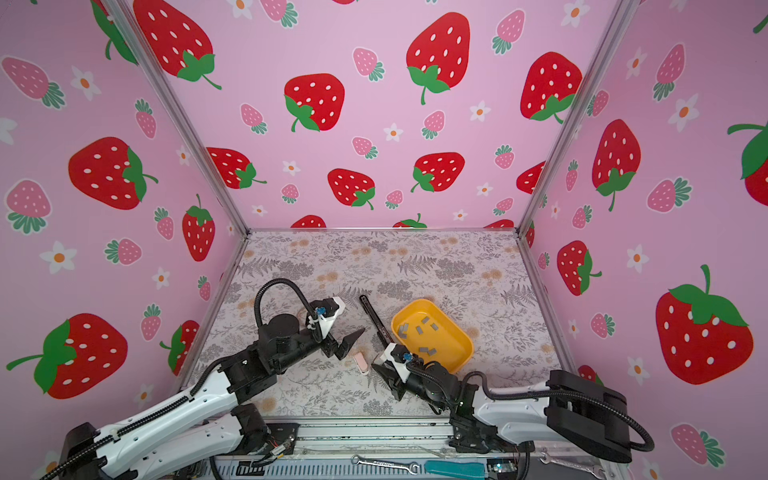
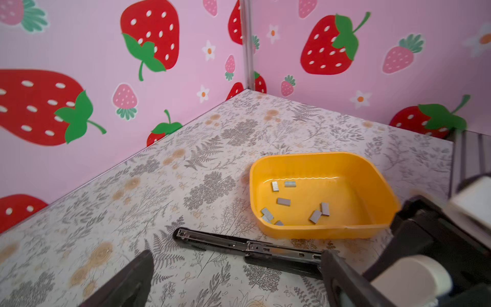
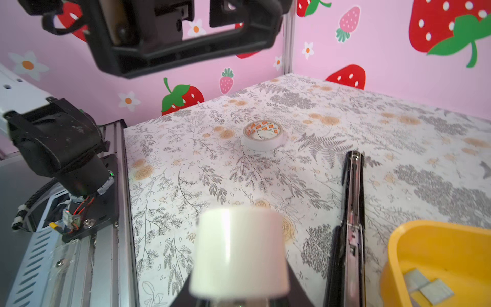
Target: Load the staples into the stapler
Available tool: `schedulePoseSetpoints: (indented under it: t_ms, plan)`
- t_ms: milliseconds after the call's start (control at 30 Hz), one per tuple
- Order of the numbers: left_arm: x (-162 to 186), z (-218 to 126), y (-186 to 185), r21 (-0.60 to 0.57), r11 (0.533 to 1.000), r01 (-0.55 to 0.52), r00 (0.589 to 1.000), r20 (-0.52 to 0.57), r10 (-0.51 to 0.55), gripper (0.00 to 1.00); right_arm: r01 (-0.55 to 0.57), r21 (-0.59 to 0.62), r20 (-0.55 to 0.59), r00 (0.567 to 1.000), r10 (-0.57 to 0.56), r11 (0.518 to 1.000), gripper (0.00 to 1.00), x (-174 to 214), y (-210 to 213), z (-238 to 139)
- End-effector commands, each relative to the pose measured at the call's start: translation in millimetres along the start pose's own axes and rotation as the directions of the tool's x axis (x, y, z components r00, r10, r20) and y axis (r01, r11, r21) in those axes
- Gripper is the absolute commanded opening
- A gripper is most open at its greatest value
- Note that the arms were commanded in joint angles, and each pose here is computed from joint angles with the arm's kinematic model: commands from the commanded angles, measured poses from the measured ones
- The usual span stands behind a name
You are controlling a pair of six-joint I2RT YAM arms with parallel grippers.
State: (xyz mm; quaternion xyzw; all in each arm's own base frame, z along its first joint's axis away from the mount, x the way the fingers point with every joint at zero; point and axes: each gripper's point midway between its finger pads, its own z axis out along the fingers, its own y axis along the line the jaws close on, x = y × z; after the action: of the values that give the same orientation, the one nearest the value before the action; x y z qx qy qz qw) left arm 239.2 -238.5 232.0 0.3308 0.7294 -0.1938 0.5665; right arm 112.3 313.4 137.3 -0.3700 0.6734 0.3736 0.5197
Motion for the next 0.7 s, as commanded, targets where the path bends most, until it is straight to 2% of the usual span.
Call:
schedulePoseSetpoints:
  t_ms: [0,67,133,300,433,533,633,667]
  plan:
    - [-9.3,0.5,28.3,-0.154,0.978,0.144,0.990,0.035,-0.140,0.99,-0.091,0.128,-0.063,0.993,0.099,0.988,0.00,2.8,-10.0,4.7]
    - [-6.5,-1.8,48.8,-0.275,0.935,0.226,0.974,0.041,-0.224,0.99,-0.108,0.165,-0.123,0.984,0.129,0.980,0.00,9.4,-8.3,10.4]
    - [-4.2,-4.8,62.3,-0.357,0.896,0.265,0.962,0.034,-0.271,0.99,-0.108,0.186,-0.182,0.973,0.143,0.977,0.00,16.1,-6.3,17.8]
    - [-7.2,-17.9,81.1,-0.462,0.820,0.338,0.935,0.069,-0.347,0.99,-0.051,0.190,-0.303,0.947,0.108,0.981,0.00,32.0,10.9,34.1]
    - [-17.8,-32.4,80.5,-0.425,0.829,0.364,0.931,0.144,-0.335,0.99,-0.033,0.241,-0.337,0.935,0.116,0.970,0.00,38.1,5.6,40.9]
    - [-16.7,-35.8,70.0,-0.351,0.887,0.301,0.953,0.133,-0.271,0.99,-0.017,0.282,-0.351,0.928,0.120,0.959,0.00,41.5,-1.3,43.3]
    - [-10.0,-38.4,71.8,-0.340,0.888,0.308,0.950,0.150,-0.272,0.99,-0.014,0.313,-0.380,0.915,0.139,0.950,0.00,48.1,-10.4,42.9]
    - [-6.6,-39.4,74.9,-0.355,0.881,0.311,0.950,0.143,-0.278,0.99,-0.027,0.350,-0.376,0.911,0.167,0.936,0.00,48.6,-25.8,43.0]
